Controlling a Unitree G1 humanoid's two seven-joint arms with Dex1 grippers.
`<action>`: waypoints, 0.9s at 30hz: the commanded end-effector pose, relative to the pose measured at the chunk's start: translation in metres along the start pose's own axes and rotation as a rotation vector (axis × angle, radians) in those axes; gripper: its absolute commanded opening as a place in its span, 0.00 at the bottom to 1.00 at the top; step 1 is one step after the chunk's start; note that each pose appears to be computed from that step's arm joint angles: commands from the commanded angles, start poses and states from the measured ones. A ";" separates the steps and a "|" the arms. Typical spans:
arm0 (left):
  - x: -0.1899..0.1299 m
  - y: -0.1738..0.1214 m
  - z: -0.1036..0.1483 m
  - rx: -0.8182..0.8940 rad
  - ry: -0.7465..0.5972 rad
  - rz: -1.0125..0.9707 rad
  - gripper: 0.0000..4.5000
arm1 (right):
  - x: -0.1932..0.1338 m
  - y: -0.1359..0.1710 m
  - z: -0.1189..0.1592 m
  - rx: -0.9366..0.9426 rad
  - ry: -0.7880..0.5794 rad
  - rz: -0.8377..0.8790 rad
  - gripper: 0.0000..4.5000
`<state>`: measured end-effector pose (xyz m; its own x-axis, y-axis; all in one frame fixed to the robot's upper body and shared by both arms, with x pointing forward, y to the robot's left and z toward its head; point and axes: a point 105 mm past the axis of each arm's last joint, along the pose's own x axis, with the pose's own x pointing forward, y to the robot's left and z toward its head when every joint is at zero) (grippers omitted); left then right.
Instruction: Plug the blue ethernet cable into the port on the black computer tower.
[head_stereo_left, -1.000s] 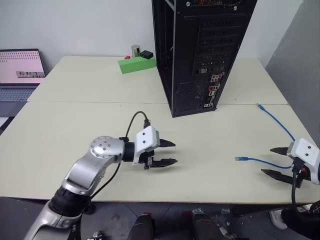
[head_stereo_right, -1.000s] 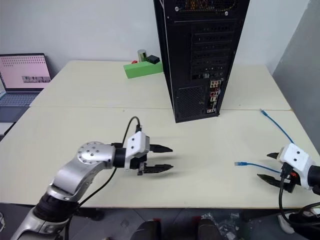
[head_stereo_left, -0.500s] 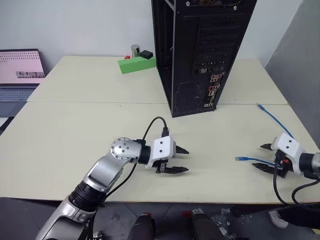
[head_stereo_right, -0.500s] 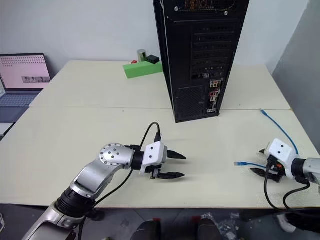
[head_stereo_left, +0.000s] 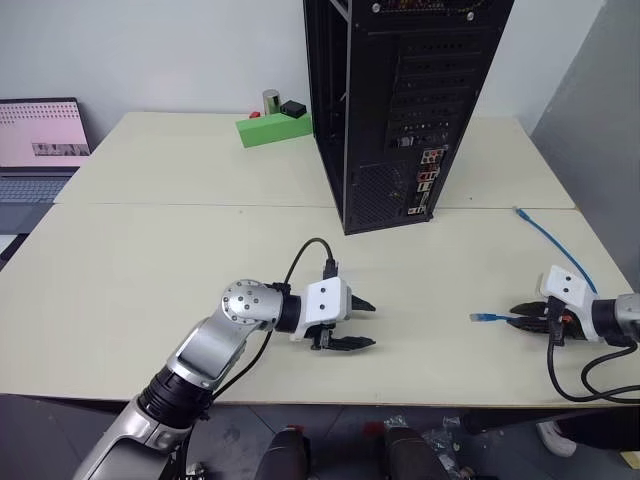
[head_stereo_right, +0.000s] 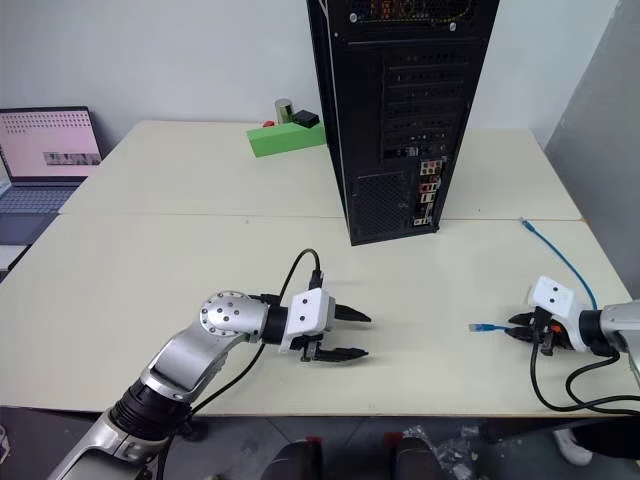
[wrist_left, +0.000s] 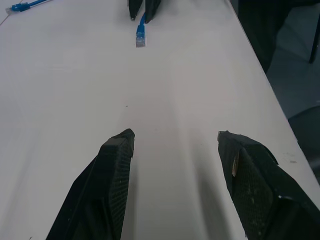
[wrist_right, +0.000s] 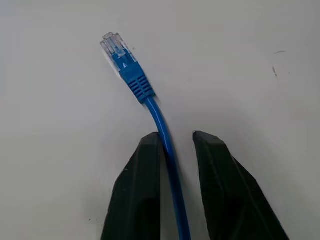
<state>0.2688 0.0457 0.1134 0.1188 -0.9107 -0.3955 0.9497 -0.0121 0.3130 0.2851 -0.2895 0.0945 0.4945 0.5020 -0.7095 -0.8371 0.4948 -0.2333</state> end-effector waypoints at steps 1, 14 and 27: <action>0.001 0.001 0.009 0.041 -0.013 0.008 0.64 | -0.001 0.005 0.015 -0.046 -0.044 0.018 0.00; 0.014 0.031 0.009 0.052 0.015 0.062 0.64 | 0.030 0.056 0.104 -0.171 -0.249 0.129 0.00; 0.029 0.035 0.014 0.025 0.010 0.054 0.55 | 0.050 0.071 0.129 -0.188 -0.285 0.174 0.00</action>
<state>0.3002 0.0147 0.1180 0.1680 -0.9025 -0.3967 0.9414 0.0275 0.3361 0.2790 -0.1422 0.1189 0.3561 0.7504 -0.5568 -0.9342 0.2731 -0.2294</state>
